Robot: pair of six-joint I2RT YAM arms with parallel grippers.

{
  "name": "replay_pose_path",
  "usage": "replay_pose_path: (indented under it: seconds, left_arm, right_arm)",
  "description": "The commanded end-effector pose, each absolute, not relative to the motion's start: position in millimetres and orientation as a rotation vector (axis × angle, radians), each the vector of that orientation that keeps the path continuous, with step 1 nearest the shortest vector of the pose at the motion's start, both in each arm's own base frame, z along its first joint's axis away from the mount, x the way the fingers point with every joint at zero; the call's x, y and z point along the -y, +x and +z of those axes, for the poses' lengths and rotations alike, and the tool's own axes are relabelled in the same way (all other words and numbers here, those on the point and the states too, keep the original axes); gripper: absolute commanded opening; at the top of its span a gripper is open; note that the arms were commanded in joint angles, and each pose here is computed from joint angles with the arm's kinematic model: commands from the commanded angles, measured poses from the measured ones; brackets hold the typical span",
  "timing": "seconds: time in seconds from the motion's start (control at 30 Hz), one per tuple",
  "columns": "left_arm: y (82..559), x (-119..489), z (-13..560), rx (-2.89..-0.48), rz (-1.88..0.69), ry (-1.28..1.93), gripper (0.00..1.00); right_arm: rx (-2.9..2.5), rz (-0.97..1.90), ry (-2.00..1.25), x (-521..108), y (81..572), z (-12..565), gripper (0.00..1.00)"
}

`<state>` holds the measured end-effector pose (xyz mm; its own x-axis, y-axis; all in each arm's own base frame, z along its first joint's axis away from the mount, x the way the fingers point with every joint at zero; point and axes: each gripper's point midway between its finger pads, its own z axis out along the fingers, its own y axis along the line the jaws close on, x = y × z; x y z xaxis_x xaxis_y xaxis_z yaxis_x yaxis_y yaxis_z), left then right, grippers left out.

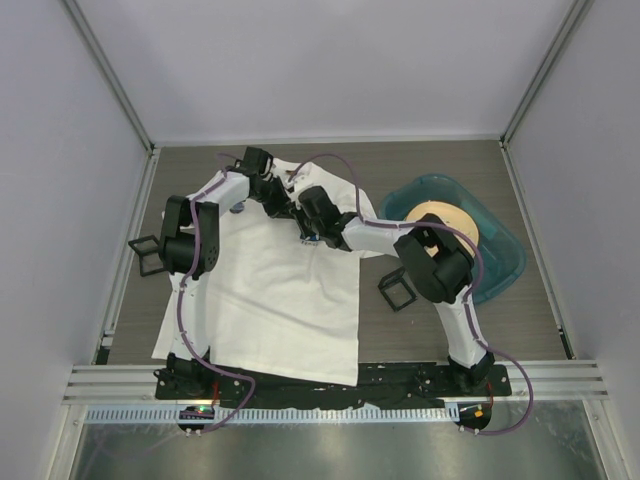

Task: Remove the brooch from the garment

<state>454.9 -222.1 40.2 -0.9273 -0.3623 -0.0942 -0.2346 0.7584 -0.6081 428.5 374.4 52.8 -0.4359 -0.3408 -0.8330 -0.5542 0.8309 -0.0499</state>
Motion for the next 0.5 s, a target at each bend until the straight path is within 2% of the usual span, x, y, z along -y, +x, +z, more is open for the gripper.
replay_pose_path:
  seconds: [0.0,0.23,0.4,0.47]
  left_arm:
    - [456.5,223.9,66.0,-2.720,-0.930,-0.448,0.00]
    - [457.0,223.7,66.8,-2.719,-0.934,-0.448,0.00]
    - [456.7,226.4,69.2,-2.714,-0.955,-0.435,0.00]
    - [457.1,229.2,73.2,-2.700,-0.991,-0.416,0.00]
  right_arm:
    - [-2.021,0.254,-0.655,-379.3,438.5,66.5,0.29]
    - [-2.024,0.254,-0.659,-383.4,437.2,63.6,0.29]
    - [-2.032,0.221,-0.632,-380.2,441.7,61.2,0.20]
    - [-2.032,0.213,-0.621,-379.7,443.6,61.3,0.11]
